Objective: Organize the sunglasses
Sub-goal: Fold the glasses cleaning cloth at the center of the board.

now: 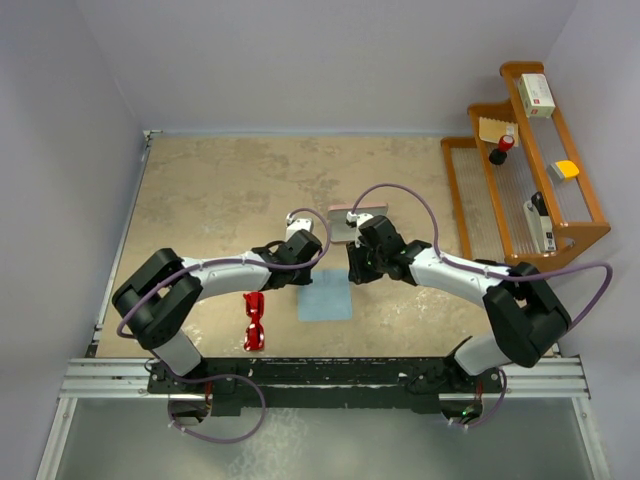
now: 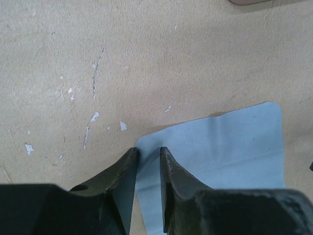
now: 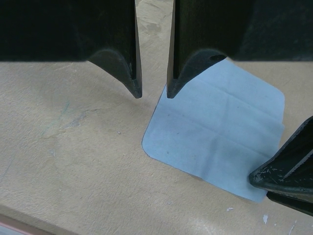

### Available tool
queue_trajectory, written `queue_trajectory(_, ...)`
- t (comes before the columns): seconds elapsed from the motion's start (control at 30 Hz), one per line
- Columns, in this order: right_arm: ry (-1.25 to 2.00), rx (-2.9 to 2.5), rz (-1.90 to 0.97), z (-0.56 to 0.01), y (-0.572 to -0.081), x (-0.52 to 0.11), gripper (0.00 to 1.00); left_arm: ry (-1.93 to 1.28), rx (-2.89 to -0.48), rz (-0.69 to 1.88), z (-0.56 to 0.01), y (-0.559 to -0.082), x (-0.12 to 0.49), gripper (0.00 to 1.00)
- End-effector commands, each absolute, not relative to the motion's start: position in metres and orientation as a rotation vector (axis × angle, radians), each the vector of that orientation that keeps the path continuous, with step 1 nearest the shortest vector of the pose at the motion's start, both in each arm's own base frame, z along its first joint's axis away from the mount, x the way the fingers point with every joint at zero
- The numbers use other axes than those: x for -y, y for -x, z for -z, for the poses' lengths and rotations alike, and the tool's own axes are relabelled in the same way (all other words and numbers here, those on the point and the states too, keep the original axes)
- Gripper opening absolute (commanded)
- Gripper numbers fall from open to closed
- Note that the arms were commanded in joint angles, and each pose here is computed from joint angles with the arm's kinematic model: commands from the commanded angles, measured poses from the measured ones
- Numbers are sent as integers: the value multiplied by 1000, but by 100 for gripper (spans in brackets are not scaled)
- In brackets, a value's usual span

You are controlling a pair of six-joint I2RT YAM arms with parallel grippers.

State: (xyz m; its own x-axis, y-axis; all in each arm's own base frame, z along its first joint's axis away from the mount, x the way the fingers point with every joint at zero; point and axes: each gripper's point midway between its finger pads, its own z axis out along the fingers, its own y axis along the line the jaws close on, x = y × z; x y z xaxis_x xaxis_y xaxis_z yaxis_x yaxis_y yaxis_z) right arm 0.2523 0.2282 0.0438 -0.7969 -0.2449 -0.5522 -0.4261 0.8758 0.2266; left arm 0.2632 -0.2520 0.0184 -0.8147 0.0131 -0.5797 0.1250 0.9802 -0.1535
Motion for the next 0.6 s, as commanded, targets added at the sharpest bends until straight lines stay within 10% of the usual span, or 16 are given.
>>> queue_trajectory(0.0,461,-2477,-474,-56,-257,-228,29,-125,-2637,143,10,-239,235,24)
queue_trajectory(0.57,472,-2486,-466,-54,-258,-229,29,-134,-2610,113,6,-246,234,5)
